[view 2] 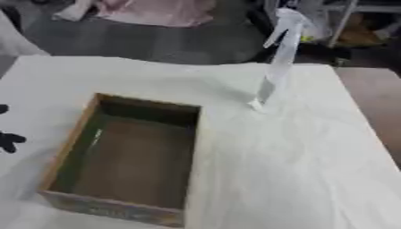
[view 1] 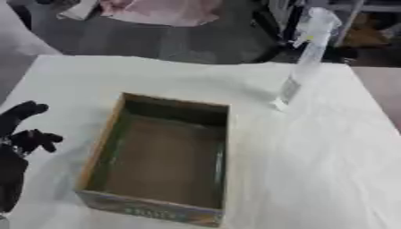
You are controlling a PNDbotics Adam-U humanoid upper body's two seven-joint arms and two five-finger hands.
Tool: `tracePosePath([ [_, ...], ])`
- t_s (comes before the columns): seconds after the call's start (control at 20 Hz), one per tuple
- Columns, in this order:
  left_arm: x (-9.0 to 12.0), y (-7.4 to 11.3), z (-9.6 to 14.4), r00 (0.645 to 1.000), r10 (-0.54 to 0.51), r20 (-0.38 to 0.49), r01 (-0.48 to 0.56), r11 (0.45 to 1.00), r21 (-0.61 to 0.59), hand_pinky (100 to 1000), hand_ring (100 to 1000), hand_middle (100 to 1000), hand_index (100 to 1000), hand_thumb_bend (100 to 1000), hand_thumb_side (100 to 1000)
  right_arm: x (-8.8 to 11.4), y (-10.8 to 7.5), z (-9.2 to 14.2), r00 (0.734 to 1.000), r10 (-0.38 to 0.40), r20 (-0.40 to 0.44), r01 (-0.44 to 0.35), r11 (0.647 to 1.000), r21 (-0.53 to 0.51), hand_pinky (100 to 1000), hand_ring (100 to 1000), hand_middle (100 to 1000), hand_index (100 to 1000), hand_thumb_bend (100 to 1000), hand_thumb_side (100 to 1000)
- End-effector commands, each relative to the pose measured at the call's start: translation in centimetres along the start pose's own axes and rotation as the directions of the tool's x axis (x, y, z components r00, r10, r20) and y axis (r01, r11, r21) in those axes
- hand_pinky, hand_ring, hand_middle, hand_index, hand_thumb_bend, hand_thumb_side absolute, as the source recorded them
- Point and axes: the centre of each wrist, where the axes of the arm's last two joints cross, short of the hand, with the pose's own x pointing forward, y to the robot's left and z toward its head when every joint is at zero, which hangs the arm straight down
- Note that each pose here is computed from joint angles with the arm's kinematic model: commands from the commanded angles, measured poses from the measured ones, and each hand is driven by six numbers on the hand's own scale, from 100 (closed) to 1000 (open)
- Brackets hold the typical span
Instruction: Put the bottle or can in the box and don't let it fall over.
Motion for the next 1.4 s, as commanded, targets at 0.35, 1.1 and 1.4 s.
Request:
tracePosePath([
  [0.35,1.0,0.6,-0.3,0.999,-0.044,0.016,0.045,0.998,-0.035,603,399,757,840,155,805,1.0,-9.8,-2.5,0.955,0.247,-0.162,-0.252,0.967,-0.015,923,1000,985,915,121,363],
  [1.1,1.3,0.8,-0.8,0.997,-0.07,0.033,0.072,0.994,-0.081,602,394,757,840,152,808,-0.5,-16.7,-1.4,0.8,0.496,-0.337,-0.432,0.867,0.249,907,1000,978,908,200,432],
  [1.4,1.3,0.8,-0.9,0.997,-0.077,0.029,0.079,0.993,-0.092,602,393,757,841,151,808,-1.0,-15.8,-1.7,0.77,0.57,-0.286,-0.431,0.796,0.425,889,981,960,901,218,448],
])
